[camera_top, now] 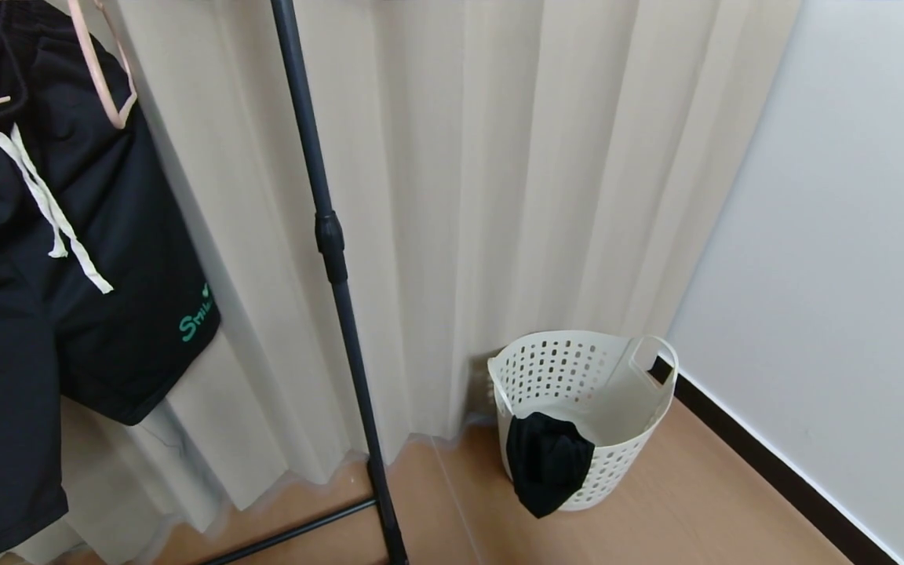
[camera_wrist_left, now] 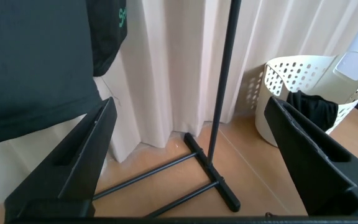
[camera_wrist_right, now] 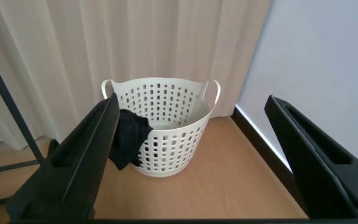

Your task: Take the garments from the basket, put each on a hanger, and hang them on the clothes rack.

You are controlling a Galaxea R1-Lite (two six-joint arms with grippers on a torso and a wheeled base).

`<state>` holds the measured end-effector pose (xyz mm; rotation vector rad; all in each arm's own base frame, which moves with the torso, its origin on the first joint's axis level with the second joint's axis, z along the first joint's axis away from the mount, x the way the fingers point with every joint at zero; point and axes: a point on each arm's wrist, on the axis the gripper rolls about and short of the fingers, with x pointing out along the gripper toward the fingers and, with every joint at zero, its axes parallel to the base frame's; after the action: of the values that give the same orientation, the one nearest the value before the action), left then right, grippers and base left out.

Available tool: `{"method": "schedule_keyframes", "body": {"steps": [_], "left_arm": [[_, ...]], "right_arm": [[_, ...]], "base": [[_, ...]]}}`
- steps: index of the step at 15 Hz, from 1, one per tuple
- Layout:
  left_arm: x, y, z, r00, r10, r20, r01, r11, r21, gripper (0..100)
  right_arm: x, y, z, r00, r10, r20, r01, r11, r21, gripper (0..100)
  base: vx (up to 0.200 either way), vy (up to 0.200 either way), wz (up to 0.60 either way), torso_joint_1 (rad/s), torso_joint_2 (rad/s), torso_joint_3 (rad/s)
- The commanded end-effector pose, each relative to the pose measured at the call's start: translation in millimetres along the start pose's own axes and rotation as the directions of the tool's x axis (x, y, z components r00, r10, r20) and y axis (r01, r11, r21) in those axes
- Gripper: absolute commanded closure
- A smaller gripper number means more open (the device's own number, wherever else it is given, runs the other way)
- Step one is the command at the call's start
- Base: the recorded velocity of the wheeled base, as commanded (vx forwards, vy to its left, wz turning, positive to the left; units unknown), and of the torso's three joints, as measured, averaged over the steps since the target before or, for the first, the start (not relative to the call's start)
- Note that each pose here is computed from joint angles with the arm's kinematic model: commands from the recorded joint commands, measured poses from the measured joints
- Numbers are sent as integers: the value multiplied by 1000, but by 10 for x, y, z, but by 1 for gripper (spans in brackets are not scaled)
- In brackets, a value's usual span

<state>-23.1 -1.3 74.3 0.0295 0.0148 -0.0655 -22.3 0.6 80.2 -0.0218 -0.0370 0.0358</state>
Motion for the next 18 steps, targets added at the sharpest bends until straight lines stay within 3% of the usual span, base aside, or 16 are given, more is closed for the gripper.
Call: {"method": "schedule_keyframes", "body": {"steps": [1,18], "left_arm": [[0,0,6,1000,-1,0,1,1000,1,0],[1,0,6,1000,1,-1,-1,1000,-1,0]], "right_arm": [[1,0,-1,1000,1,-3,-1,1000,-2,0],[1,-1,-1,1000,-8,-3,9,1000,12,0]], "base": [[0,0,0,7,-2,-139],[0,0,0,4,4,-194]]}}
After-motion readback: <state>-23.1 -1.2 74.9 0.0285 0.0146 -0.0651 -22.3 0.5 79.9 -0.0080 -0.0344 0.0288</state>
